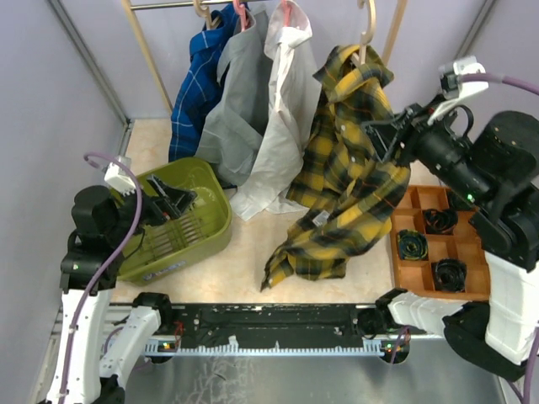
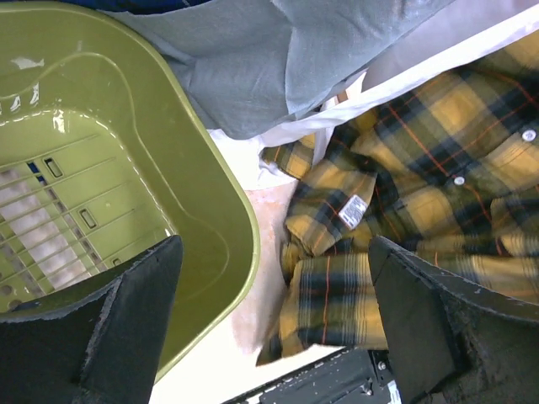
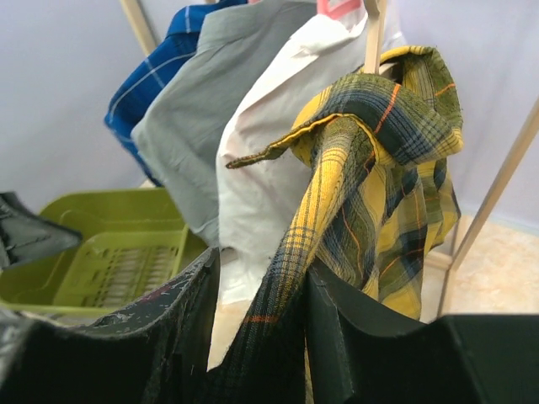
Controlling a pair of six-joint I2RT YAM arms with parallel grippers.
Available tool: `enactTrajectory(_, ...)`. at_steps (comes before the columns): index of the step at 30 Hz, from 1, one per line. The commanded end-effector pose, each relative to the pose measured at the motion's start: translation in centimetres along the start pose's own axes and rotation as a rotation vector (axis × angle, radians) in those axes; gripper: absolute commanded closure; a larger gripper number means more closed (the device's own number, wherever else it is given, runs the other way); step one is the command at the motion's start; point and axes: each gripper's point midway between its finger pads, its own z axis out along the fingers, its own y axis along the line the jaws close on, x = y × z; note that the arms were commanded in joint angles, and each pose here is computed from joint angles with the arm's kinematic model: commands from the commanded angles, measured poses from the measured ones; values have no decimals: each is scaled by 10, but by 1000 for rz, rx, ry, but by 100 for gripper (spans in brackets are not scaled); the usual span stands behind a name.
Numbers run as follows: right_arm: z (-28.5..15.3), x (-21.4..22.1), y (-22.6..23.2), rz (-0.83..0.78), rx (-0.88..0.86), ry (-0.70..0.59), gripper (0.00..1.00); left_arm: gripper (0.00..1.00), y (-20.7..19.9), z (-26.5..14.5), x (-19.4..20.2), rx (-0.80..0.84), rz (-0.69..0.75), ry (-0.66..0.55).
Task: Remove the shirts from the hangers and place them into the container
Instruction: Pick up the hanger from the clothesline.
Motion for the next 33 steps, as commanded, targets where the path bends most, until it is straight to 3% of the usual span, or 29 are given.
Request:
enactTrajectory(1, -17, 2, 15, 39, -79, -16, 100, 4, -5, -14, -5, -12, -3, -12)
enactTrajectory(23, -53, 5, 10, 10, -47, 39, 100, 4, -5, -6, 5, 28, -92, -21)
enactTrajectory(33, -82, -15, 47, 86, -235, -42, 100, 4, -19, -29, 2, 37, -63, -4)
